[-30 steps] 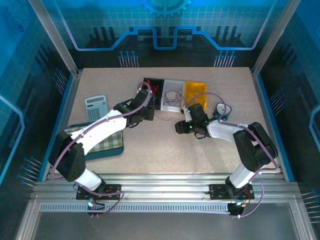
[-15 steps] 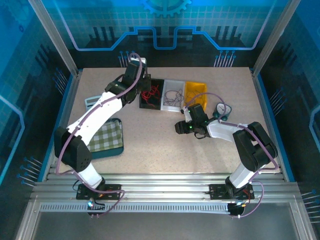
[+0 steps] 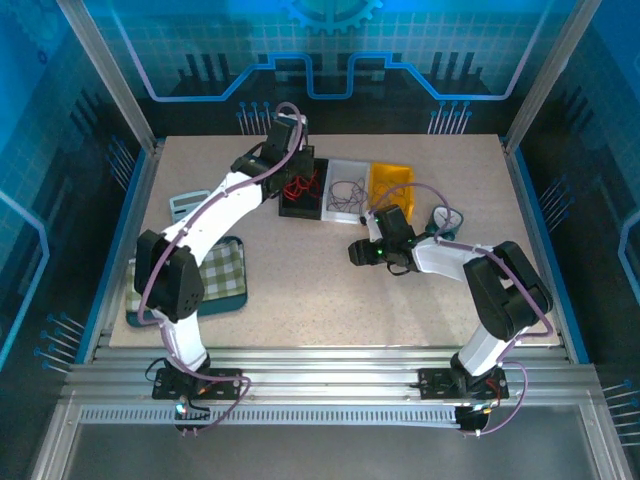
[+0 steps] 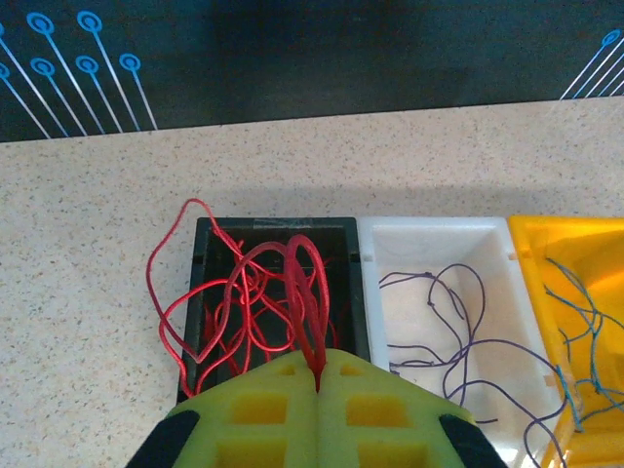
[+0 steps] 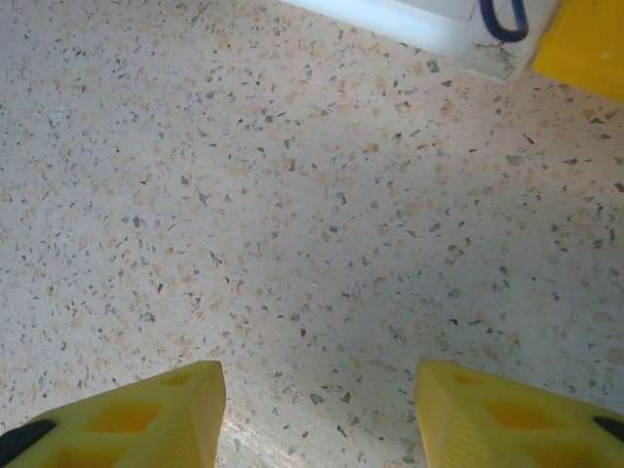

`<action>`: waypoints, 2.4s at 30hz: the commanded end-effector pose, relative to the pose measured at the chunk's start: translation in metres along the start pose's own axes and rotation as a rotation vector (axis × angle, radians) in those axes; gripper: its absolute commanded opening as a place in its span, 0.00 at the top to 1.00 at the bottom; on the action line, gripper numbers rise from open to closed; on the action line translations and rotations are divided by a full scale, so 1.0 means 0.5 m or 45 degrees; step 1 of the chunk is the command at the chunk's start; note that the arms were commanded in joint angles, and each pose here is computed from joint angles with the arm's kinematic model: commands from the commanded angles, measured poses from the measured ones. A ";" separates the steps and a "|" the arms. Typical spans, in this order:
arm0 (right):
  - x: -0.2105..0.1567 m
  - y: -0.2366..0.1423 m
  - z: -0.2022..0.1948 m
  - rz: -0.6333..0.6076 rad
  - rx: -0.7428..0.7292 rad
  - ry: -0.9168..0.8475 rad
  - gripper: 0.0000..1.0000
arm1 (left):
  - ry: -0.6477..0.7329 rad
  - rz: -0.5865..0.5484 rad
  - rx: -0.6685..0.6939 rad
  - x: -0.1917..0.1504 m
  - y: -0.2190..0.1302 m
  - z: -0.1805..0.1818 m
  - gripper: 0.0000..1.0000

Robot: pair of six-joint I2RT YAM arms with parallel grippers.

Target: Untangle the cables

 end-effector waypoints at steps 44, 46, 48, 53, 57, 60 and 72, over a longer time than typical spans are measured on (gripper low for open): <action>0.008 -0.020 -0.021 0.012 -0.050 0.013 0.45 | -0.588 0.530 -0.429 -0.105 0.220 0.026 0.62; 0.009 -0.018 -0.021 0.011 -0.049 0.015 0.45 | -0.575 0.501 -0.425 -0.091 0.211 0.026 0.60; 0.009 -0.018 -0.021 0.011 -0.050 0.016 0.45 | -0.566 0.476 -0.420 -0.078 0.201 0.027 0.58; 0.007 -0.020 -0.022 0.010 -0.052 0.020 0.45 | -0.540 0.378 -0.394 -0.036 0.170 0.031 0.48; 0.006 -0.021 -0.023 0.005 -0.058 0.022 0.45 | -0.506 0.294 -0.357 -0.004 0.142 0.037 0.46; 0.008 -0.023 -0.026 -0.006 -0.073 0.031 0.45 | -0.499 0.256 -0.293 -0.003 0.126 0.051 0.46; 0.037 -0.164 -0.244 -0.443 -0.472 0.442 0.42 | -0.545 0.126 0.004 -0.119 0.062 0.168 0.31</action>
Point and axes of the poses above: each hand's point on the last joint's axis, 136 mm out from that joint toward the fingers, its own y axis out along the fingers, its own z axis along the line the jaws close on, x = y × z, the point moved 7 cm from there along -y, back along the fingers, and after that the axes turned 4 degrees about -y, right-handed, at the moved point
